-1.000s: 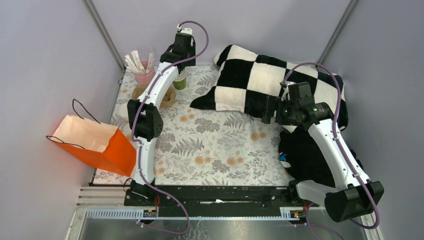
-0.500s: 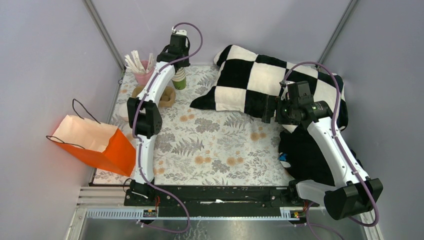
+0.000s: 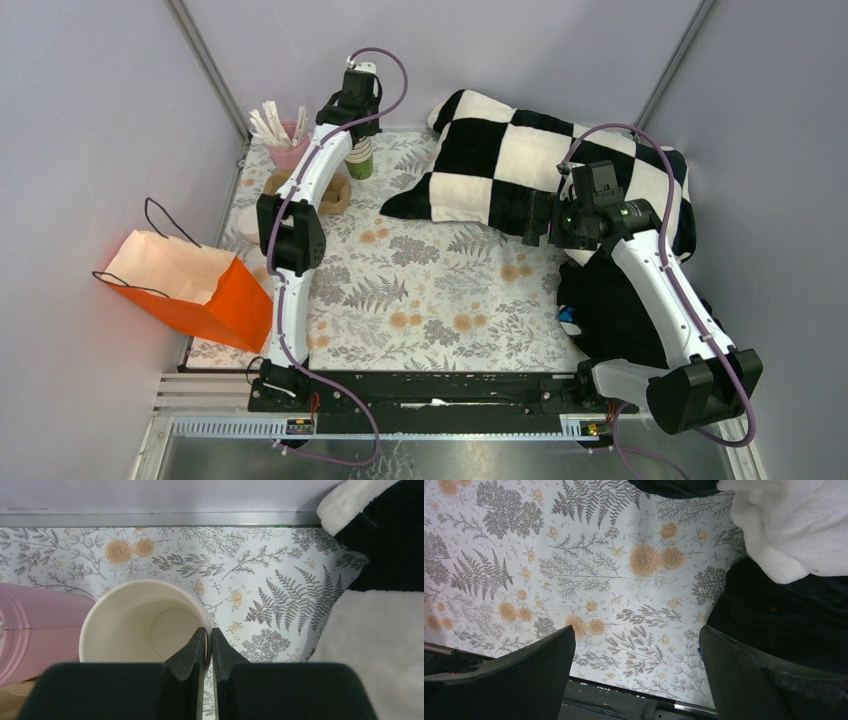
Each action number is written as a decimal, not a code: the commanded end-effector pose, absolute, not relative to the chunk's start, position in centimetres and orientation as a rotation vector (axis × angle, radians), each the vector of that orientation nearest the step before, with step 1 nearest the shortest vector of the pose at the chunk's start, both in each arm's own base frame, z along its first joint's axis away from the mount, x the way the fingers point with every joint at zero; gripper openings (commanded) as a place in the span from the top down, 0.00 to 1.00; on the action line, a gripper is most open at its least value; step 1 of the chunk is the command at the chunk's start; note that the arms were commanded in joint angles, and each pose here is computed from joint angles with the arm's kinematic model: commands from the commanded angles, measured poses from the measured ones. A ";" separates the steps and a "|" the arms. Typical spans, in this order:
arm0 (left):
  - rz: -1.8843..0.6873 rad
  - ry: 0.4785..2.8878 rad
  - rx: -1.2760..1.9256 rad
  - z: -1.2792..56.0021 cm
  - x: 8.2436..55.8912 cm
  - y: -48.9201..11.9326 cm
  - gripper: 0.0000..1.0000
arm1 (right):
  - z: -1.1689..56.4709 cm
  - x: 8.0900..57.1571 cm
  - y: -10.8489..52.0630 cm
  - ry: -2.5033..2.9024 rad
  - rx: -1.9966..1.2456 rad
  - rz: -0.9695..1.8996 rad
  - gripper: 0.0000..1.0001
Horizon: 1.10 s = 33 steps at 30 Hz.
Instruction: Pack the takeout coffee
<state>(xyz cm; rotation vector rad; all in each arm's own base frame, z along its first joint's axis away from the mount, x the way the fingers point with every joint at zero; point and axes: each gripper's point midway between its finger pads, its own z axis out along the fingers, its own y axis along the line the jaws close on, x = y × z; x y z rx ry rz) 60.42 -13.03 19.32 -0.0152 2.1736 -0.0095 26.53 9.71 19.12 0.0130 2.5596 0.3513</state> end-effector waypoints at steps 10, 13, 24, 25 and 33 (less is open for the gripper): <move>0.025 2.001 -0.019 26.8 61.1 -12.0 1.00 | 20.9 27.5 10.1 2.500 -0.006 0.364 0.00; 0.051 1.983 -0.013 27.9 60.6 -11.7 1.00 | 21.1 27.5 10.1 2.489 -0.007 0.366 0.00; 0.119 1.924 0.036 31.5 58.9 -12.5 1.00 | 21.6 27.2 10.3 2.472 -0.009 0.387 0.00; 0.123 1.910 0.035 32.2 58.6 -12.6 1.00 | 21.8 27.2 10.3 2.468 -0.010 0.388 0.00; 0.157 1.825 0.035 38.7 52.8 -14.3 1.00 | 22.8 26.9 10.7 2.444 -0.027 0.425 0.00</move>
